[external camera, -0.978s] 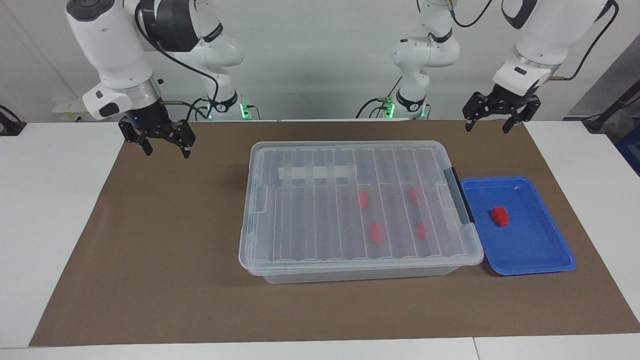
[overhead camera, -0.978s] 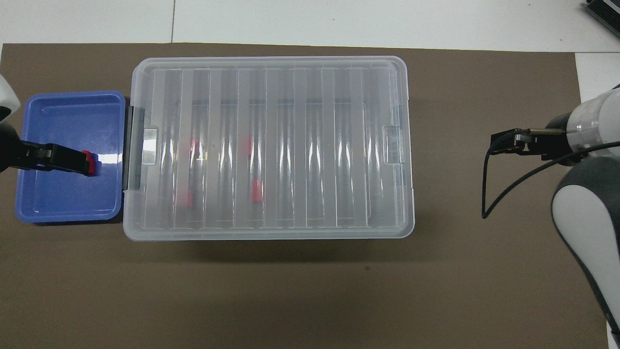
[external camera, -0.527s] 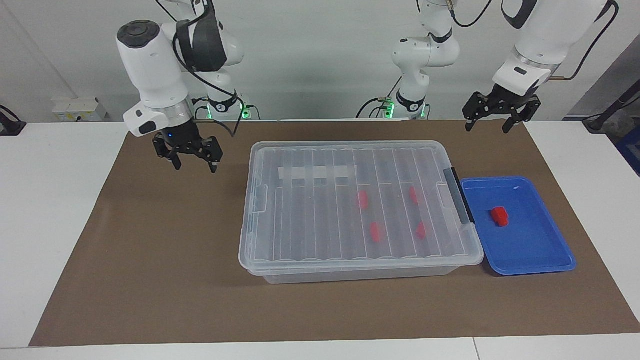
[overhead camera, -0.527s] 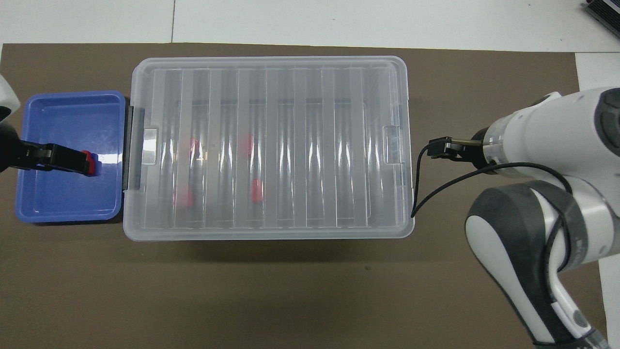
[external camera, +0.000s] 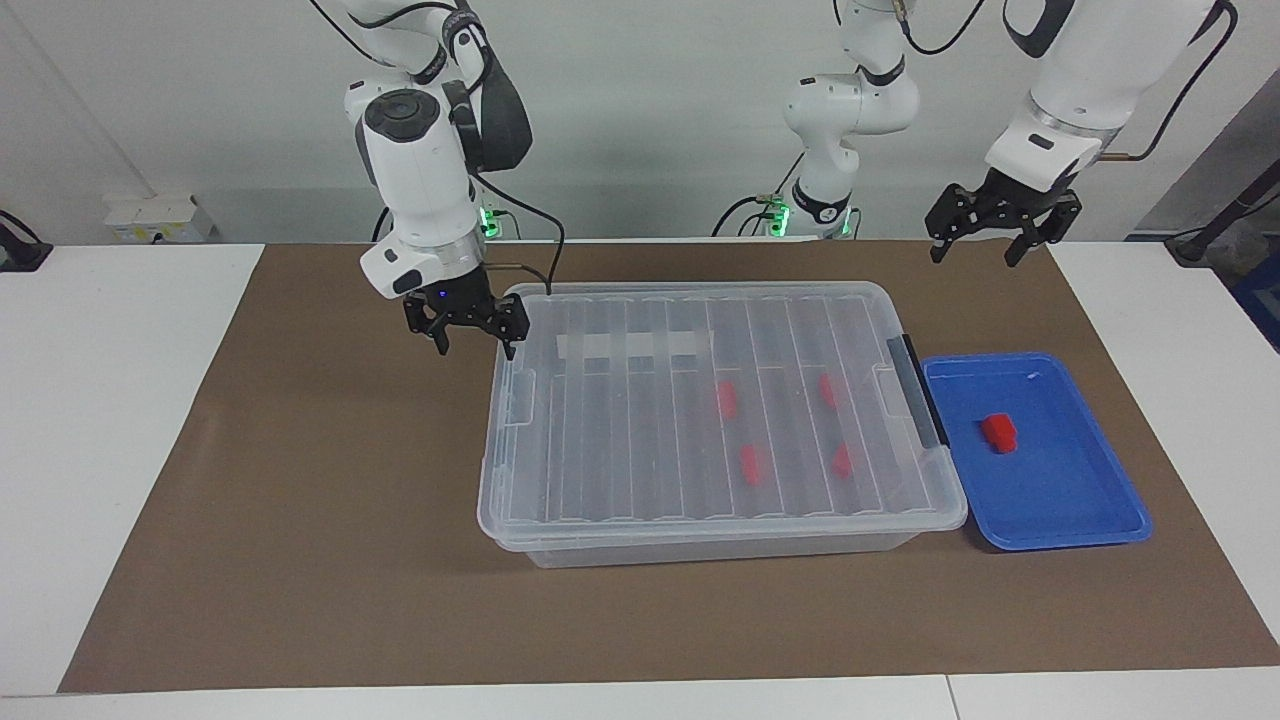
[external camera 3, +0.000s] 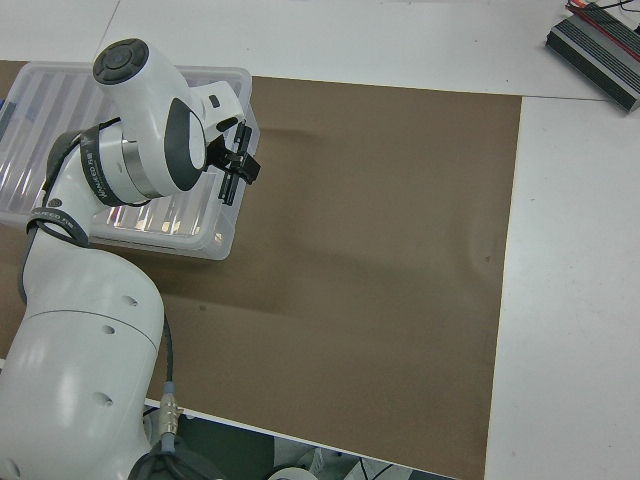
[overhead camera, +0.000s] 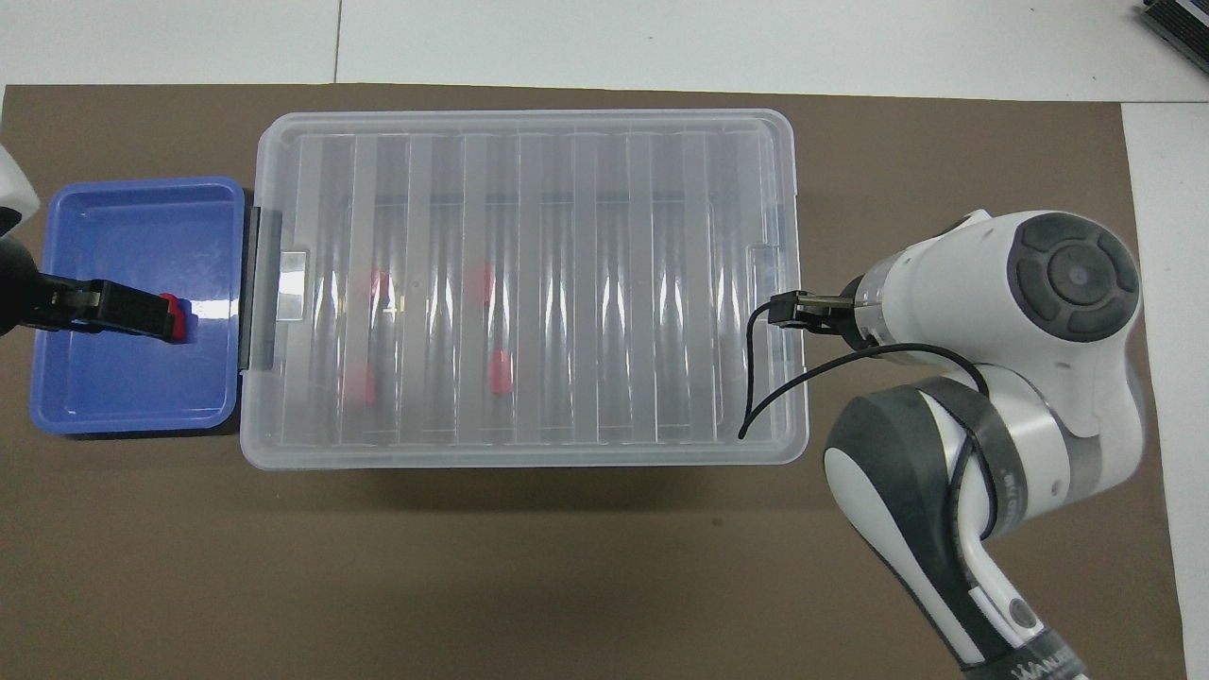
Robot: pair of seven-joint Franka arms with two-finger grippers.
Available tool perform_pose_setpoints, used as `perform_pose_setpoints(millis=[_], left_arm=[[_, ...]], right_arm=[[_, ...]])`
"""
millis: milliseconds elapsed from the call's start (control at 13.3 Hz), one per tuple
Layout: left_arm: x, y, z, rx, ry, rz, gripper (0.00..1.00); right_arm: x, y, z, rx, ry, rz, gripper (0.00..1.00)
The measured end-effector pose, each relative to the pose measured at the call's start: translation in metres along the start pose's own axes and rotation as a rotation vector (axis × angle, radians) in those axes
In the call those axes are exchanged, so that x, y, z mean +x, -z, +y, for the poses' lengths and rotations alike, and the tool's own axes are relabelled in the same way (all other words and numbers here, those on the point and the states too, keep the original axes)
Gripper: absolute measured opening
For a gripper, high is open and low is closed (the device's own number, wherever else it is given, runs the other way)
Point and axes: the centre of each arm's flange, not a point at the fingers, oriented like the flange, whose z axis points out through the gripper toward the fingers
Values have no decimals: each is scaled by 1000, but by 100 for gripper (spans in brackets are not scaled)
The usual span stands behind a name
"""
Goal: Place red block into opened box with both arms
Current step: 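Grasp the edge of the clear lid with the right gripper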
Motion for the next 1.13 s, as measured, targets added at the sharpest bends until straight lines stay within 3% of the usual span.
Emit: perform_pose_setpoints(millis=[1129], left_arm=[[0,0,0,0,0,0,100]], right_arm=[[-9,-5,13,-66,47,0,100]])
